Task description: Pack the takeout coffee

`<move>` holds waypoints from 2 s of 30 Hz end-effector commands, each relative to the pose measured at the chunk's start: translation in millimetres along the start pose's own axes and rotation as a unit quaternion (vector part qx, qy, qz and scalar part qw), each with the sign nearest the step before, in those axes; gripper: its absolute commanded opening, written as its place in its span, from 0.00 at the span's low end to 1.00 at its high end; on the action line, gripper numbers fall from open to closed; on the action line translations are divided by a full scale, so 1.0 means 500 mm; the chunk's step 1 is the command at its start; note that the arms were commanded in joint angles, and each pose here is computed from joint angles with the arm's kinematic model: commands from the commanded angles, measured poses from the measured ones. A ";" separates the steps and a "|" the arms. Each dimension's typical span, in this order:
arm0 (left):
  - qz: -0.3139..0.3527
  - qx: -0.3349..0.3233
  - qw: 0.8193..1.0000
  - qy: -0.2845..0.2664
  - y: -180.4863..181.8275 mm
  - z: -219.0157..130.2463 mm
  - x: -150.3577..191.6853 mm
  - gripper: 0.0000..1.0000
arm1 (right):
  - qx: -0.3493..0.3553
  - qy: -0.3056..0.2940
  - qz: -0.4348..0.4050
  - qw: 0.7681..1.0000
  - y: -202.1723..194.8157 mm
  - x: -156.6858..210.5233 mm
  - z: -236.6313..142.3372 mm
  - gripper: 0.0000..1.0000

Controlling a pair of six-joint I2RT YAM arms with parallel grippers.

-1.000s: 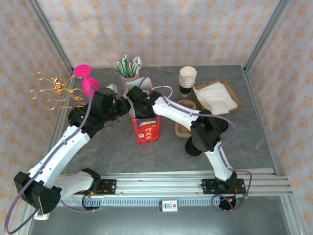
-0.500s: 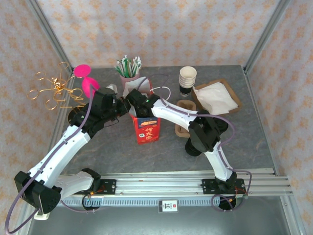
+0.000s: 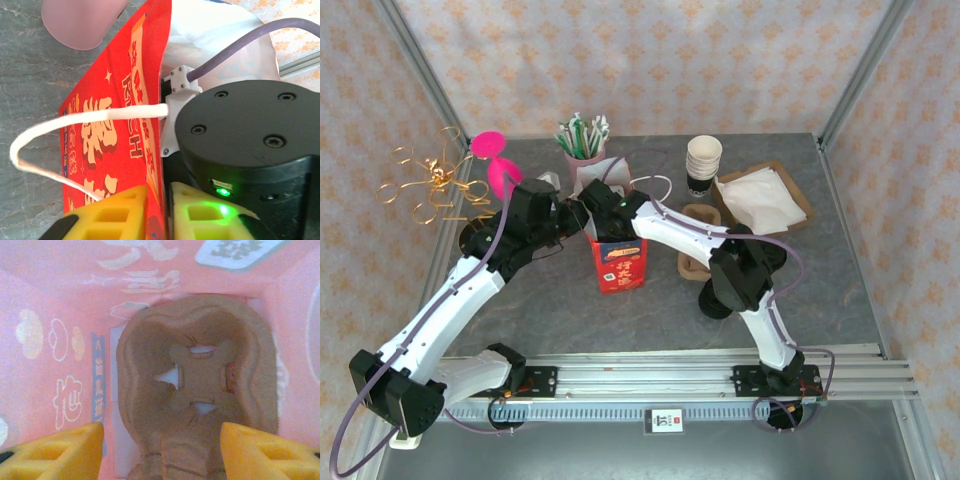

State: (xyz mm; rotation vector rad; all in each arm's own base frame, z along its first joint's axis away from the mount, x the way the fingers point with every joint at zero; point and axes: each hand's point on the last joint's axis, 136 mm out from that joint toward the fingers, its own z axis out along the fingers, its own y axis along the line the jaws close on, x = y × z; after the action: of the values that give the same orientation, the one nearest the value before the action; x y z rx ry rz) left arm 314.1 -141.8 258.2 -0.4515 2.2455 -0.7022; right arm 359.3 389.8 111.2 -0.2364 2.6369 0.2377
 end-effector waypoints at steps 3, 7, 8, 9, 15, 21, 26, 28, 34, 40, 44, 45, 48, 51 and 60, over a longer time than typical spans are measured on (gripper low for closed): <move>0.004 -0.013 1.000 0.002 0.013 0.004 0.000 0.23 | -0.020 -0.049 0.006 0.999 0.019 -0.057 -0.112 0.68; 0.003 -0.012 1.000 0.001 0.011 0.002 -0.002 0.23 | -0.023 -0.056 0.010 0.998 0.019 -0.068 -0.140 0.69; 0.003 -0.012 1.000 0.001 0.011 0.001 -0.003 0.23 | -0.024 -0.055 0.009 0.998 0.020 -0.069 -0.147 0.69; 0.003 -0.011 1.000 -0.001 0.010 -0.001 -0.004 0.23 | -0.024 -0.056 0.010 0.998 0.021 -0.072 -0.154 0.69; 0.001 -0.011 1.000 -0.003 0.008 -0.004 -0.007 0.23 | -0.034 -0.066 0.016 0.997 0.026 -0.088 -0.198 0.66; 0.003 -0.009 1.000 -0.007 0.003 -0.006 -0.013 0.27 | -0.049 -0.078 0.019 0.996 0.029 -0.105 -0.247 0.58; 0.002 -0.003 1.000 -0.010 -0.006 -0.012 -0.020 0.30 | -0.065 -0.090 0.022 0.994 0.033 -0.117 -0.287 0.53; 0.003 -0.005 1.000 -0.013 -0.006 -0.016 -0.023 0.31 | -0.070 -0.091 0.023 0.993 0.034 -0.120 -0.300 0.52; 0.001 0.010 1.000 -0.018 -0.020 -0.028 -0.029 0.37 | -0.097 -0.098 0.026 0.990 0.045 -0.128 -0.345 0.47; 0.000 0.019 1.000 -0.024 -0.031 -0.044 -0.039 0.42 | -0.112 -0.107 0.032 0.987 0.047 -0.138 -0.381 0.42; 0.004 0.025 0.999 -0.036 -0.044 -0.067 -0.053 0.44 | -0.125 -0.129 0.039 0.983 0.043 -0.155 -0.429 0.39; 0.005 0.024 0.999 -0.038 -0.044 -0.071 -0.057 0.45 | -0.126 -0.134 0.042 0.982 0.039 -0.159 -0.439 0.39; 0.008 0.037 0.998 -0.047 -0.059 -0.090 -0.067 0.50 | -0.121 -0.141 0.048 0.981 0.019 -0.162 -0.465 0.40; 0.016 0.044 0.997 -0.057 -0.068 -0.105 -0.077 0.54 | -0.111 -0.156 0.058 0.980 -0.013 -0.165 -0.500 0.40; 0.049 0.087 0.994 -0.048 -0.138 -0.110 -0.061 0.55 | -0.023 -0.173 0.148 0.974 -0.219 -0.131 -0.570 0.48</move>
State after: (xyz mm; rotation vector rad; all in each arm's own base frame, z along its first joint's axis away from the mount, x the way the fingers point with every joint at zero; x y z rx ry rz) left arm 304.4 -147.5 335.3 -0.3601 2.1013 -0.7795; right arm 317.8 279.9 379.7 0.0364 2.3026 0.5267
